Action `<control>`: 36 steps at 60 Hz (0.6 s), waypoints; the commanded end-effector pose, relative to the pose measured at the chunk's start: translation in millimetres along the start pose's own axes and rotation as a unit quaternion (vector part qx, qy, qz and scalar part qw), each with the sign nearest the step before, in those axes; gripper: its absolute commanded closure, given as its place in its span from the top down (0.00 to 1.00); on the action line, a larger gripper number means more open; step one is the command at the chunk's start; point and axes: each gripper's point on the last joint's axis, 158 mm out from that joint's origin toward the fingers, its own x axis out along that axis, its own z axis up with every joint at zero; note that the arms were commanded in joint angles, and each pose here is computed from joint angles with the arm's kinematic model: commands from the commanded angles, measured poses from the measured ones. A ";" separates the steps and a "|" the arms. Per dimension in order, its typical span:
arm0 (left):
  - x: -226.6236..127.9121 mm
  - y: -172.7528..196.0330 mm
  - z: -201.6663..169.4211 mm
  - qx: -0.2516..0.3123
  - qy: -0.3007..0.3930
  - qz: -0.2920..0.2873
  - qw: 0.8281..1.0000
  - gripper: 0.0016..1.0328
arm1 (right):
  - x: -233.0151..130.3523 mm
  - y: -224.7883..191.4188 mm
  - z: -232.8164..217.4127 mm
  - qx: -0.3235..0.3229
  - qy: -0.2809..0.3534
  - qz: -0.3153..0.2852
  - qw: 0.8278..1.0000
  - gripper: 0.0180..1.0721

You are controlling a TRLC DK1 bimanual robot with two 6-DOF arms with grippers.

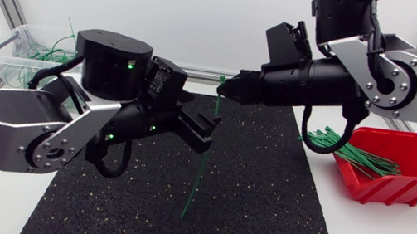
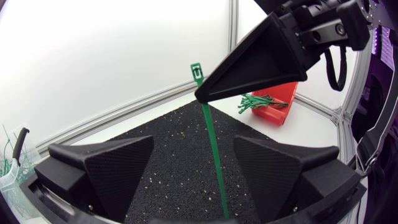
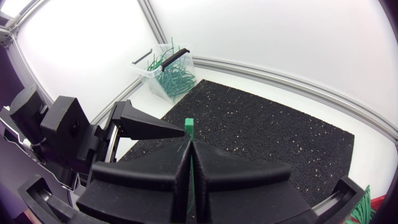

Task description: Take a green cable tie from the red box, thread the tail through the head to close it, then place it in the transparent bin on the left.

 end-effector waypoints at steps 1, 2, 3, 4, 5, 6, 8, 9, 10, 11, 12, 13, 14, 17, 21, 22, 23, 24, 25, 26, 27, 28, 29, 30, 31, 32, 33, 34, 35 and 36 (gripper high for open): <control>-0.5 2.3 -6.4 0.010 0.001 0.009 1.000 0.87 | -3.5 10.1 9.7 0.001 -0.015 0.001 1.000 0.07; -0.5 3.1 -5.3 0.010 0.000 0.012 1.000 0.87 | -3.2 10.6 9.5 0.000 -0.015 0.000 1.000 0.07; -0.6 4.5 -4.9 0.010 -0.001 0.016 1.000 0.87 | -3.0 10.9 9.4 0.000 -0.015 0.000 1.000 0.07; -0.6 4.4 -4.5 0.010 -0.002 0.017 1.000 0.87 | -2.7 11.9 9.1 -0.001 -0.014 0.000 1.000 0.07; -0.6 5.6 -3.3 0.010 -0.004 0.020 1.000 0.87 | -2.2 12.2 9.3 -0.002 -0.014 0.000 1.000 0.07; -0.3 6.4 -3.5 0.010 -0.004 0.022 1.000 0.87 | -1.6 12.3 8.8 -0.002 -0.014 0.000 1.000 0.07; -0.4 5.5 -2.3 0.011 -0.006 0.023 1.000 0.87 | -1.1 10.9 8.6 0.006 -0.013 -0.003 1.000 0.07; -0.4 5.4 -2.0 0.010 -0.007 0.024 1.000 0.87 | -0.7 10.8 8.9 0.010 -0.014 -0.003 1.000 0.07; -0.4 5.0 -2.0 0.011 -0.008 0.024 1.000 0.87 | 0.0 11.2 8.3 0.010 -0.013 -0.002 1.000 0.07; -0.2 6.4 -1.8 0.011 -0.008 0.028 1.000 0.87 | 0.3 12.2 8.0 0.010 -0.013 -0.002 1.000 0.07; -0.2 5.9 -1.0 0.012 -0.010 0.029 0.999 0.87 | 0.8 11.9 7.6 0.010 -0.012 -0.002 1.000 0.07; -0.3 6.2 -1.0 0.012 -0.011 0.032 0.999 0.87 | 0.8 11.9 7.6 0.010 -0.012 -0.002 1.000 0.07; -0.1 5.3 -0.8 0.013 -0.011 0.033 0.999 0.87 | 0.8 11.9 7.6 0.010 -0.012 -0.002 1.000 0.07; 0.9 3.9 -0.6 0.015 -0.012 0.034 0.999 0.85 | 0.8 11.9 7.6 0.011 -0.012 -0.002 1.000 0.07; 3.0 4.1 -0.8 0.018 -0.013 0.040 0.999 0.84 | 0.0 10.8 8.0 0.010 -0.013 -0.006 1.000 0.07; 3.3 4.0 -1.0 0.018 -0.013 0.041 0.999 0.84 | 0.0 10.8 8.0 0.010 -0.013 -0.006 1.000 0.07; 3.9 3.6 -1.8 0.019 -0.012 0.041 0.999 0.83 | -0.5 10.8 8.5 0.011 -0.014 -0.006 1.000 0.07; 4.2 3.1 -2.0 0.019 -0.012 0.041 0.999 0.82 | -0.5 10.8 8.5 0.011 -0.014 -0.006 1.000 0.07; 4.1 3.0 -2.4 0.019 -0.012 0.042 0.999 0.81 | -0.5 10.8 8.5 0.011 -0.014 -0.006 1.000 0.07; 4.7 3.2 -3.2 0.019 -0.012 0.043 0.999 0.81 | -0.5 10.8 8.5 0.011 -0.014 -0.006 1.000 0.07; 4.5 3.5 -3.2 0.020 -0.012 0.047 0.999 0.80 | -1.0 11.0 8.9 0.011 -0.015 -0.006 1.000 0.07; 4.8 3.9 -3.4 0.020 -0.012 0.049 0.999 0.80 | -0.8 10.9 8.2 0.011 -0.014 -0.006 1.000 0.07; 4.6 3.0 -3.3 0.022 -0.013 0.050 0.998 0.80 | -0.8 10.9 8.2 0.011 -0.014 -0.006 1.000 0.07; 4.5 2.7 -2.9 0.024 -0.014 0.051 0.998 0.79 | -0.8 10.6 8.2 0.011 -0.014 -0.007 1.000 0.07; 4.3 2.1 -2.9 0.026 -0.015 0.053 0.998 0.78 | -0.3 10.3 7.8 0.012 -0.014 -0.007 1.000 0.07; 4.1 2.5 -2.5 0.026 -0.016 0.056 0.998 0.76 | -0.6 11.2 7.7 0.012 -0.013 -0.007 1.000 0.07; 4.0 2.4 -2.1 0.026 -0.018 0.056 0.998 0.76 | 0.1 10.4 6.7 0.012 -0.012 -0.008 1.000 0.07; 3.9 1.7 -1.7 0.027 -0.019 0.056 0.998 0.75 | 0.1 10.1 6.7 0.012 -0.012 -0.008 1.000 0.07; 4.2 0.8 -1.5 0.027 -0.020 0.056 0.998 0.74 | 0.1 10.1 6.7 0.012 -0.012 -0.008 1.000 0.07; 4.1 0.0 -1.5 0.028 -0.020 0.056 0.998 0.73 | 0.1 10.1 6.7 0.013 -0.012 -0.008 1.000 0.07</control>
